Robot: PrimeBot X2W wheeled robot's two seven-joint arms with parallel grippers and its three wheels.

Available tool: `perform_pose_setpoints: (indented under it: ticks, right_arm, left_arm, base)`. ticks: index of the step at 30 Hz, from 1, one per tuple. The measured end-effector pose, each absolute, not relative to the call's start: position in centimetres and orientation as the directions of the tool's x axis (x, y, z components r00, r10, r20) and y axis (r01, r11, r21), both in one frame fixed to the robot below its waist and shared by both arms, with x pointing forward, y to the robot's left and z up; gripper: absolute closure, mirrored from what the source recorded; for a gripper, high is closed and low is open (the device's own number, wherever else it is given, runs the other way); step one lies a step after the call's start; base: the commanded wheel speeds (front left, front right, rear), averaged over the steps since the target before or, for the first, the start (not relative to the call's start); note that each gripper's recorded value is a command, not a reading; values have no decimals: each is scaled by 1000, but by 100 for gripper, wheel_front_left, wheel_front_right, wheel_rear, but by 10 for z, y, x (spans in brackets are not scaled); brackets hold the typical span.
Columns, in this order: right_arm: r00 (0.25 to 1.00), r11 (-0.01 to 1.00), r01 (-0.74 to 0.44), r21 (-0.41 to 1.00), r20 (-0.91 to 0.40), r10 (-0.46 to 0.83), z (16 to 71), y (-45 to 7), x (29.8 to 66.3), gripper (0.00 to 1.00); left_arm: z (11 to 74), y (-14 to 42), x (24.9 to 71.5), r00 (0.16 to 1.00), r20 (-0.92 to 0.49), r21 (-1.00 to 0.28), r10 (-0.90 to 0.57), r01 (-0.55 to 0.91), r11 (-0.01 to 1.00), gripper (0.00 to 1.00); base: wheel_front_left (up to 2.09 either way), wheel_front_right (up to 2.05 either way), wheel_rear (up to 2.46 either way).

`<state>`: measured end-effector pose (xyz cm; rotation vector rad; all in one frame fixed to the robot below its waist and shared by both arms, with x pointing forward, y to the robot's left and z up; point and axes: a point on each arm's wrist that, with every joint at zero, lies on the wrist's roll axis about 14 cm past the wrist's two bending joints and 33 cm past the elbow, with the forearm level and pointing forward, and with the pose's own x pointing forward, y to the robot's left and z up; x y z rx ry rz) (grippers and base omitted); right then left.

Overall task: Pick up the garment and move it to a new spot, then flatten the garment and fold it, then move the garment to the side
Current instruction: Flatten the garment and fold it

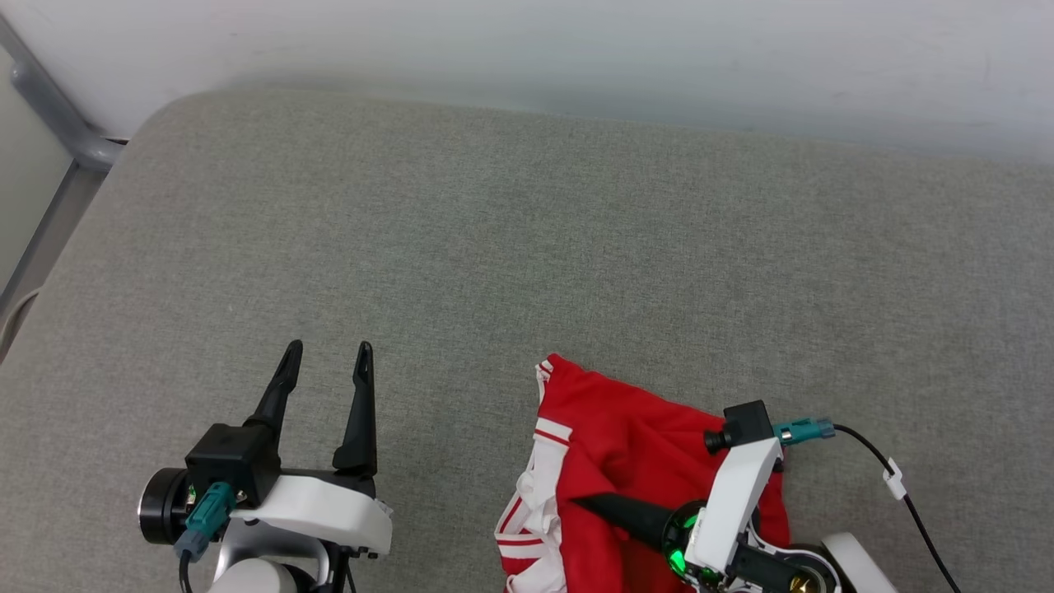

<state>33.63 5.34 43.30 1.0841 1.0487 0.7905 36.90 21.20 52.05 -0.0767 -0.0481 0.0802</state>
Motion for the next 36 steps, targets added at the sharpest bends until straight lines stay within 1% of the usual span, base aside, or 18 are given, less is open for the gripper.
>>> perform_pose_setpoints:
  ticks: [1,6,9,11,14,18,22,25,30,36]
  right_arm:
    - [328,298,-21,954,-275,904,433,55,336,0]
    - [364,293,-86,952,-244,899,449,56,344,0]
    - [414,313,-168,935,-221,883,465,49,354,0]
    - [481,348,-243,905,-199,854,478,39,366,0]
    - [599,445,-331,832,-179,781,491,15,385,0]
    - [756,585,-378,718,-127,643,505,-27,408,0]
    - [878,740,-354,572,-70,474,517,-83,424,0]
    - [933,834,-307,459,-26,358,526,-120,425,0]
    - [975,928,-222,299,36,221,543,-164,409,0]
    - [990,977,-119,179,92,104,561,-194,376,0]
  left_arm:
    - [520,212,369,996,43,-78,81,-78,994,0]
    - [520,211,370,996,45,-76,71,-68,995,0]
    - [522,209,371,997,52,-71,62,-58,996,0]
    - [524,207,372,997,60,-69,53,-48,996,0]
    - [528,204,373,997,71,-64,38,-33,997,0]
    - [532,199,374,996,83,-60,22,-17,998,0]
    - [533,193,374,996,84,-57,6,-2,998,0]
    - [535,188,376,996,91,-54,-5,9,998,0]
    - [536,186,373,996,94,-48,-6,11,999,0]
    - [541,181,368,994,112,-33,-19,23,999,0]
  base:
    - [0,0,0]
    - [0,0,0]
    - [0,0,0]
    - [0,0,0]
    - [0,0,0]
    - [0,0,0]
    - [0,0,0]
    - [0,0,0]
    - [0,0,0]
    - [0,0,0]
